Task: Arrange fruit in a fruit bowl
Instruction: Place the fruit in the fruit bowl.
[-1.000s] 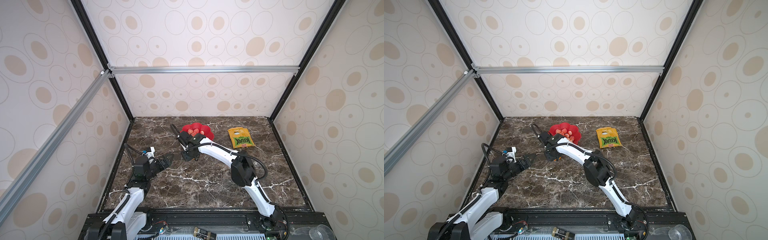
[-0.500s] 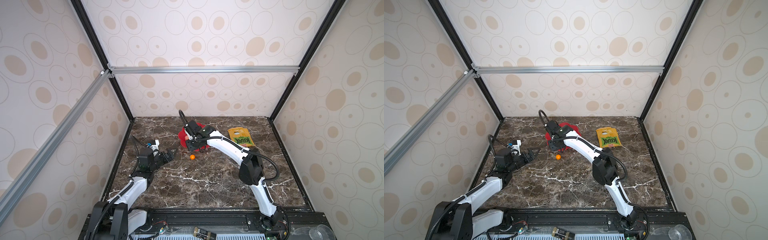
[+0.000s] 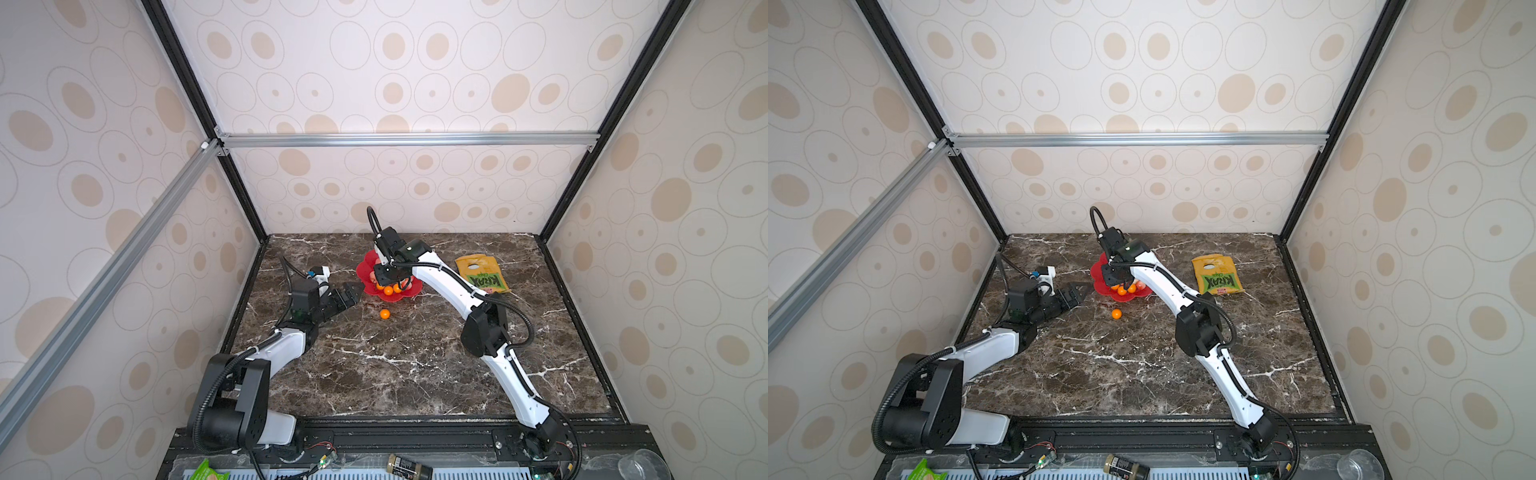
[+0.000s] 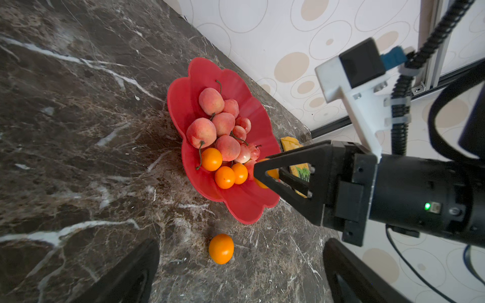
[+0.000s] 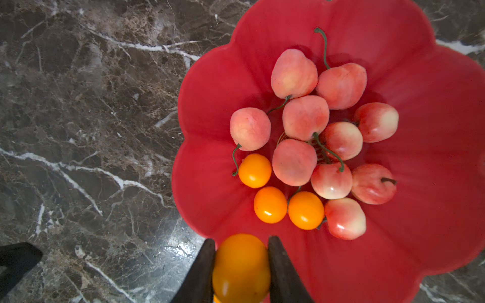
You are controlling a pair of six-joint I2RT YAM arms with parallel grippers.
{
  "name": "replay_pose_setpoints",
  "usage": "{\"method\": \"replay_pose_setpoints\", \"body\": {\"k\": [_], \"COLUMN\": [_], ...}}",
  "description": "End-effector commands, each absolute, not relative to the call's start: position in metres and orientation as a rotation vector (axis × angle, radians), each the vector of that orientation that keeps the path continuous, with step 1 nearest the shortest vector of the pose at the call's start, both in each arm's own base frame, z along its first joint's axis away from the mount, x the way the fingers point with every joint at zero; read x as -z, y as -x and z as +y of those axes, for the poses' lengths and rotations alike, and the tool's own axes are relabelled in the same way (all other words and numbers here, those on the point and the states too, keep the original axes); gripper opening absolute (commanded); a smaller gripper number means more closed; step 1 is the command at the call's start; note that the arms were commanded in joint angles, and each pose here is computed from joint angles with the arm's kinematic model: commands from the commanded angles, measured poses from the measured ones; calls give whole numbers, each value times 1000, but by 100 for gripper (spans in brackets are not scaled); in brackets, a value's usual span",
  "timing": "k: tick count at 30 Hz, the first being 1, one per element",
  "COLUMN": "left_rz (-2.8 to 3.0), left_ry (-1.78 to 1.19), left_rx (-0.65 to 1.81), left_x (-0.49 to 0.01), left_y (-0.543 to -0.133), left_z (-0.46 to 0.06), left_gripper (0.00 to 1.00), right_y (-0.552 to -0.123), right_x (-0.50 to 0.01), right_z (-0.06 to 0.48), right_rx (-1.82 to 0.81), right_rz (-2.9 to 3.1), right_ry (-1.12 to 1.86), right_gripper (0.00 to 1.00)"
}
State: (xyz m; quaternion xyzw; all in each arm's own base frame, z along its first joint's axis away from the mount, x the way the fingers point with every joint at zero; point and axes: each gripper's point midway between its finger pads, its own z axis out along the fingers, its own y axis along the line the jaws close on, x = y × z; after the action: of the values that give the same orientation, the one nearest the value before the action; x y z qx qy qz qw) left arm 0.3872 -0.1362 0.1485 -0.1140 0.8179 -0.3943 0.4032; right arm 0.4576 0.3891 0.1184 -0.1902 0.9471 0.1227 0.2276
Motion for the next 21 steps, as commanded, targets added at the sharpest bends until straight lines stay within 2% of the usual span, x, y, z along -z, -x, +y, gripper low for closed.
{"method": "replay_pose_setpoints", "body": {"k": [1, 21], "left_rz": [2003, 2023], "left_ry": [235, 239], "left_rx": [979, 971], "left_x": [-168, -160], "left_y": [-403, -405], "left_z": [-139, -139], "left_gripper": [98, 98], "right_y": [-457, -461], "right_x": [-109, -64], "right_z": [394, 409], "right_rx": [-368, -433], "right_rz": [2632, 2681], "right_ry": [525, 511], "right_gripper": [28, 29]}}
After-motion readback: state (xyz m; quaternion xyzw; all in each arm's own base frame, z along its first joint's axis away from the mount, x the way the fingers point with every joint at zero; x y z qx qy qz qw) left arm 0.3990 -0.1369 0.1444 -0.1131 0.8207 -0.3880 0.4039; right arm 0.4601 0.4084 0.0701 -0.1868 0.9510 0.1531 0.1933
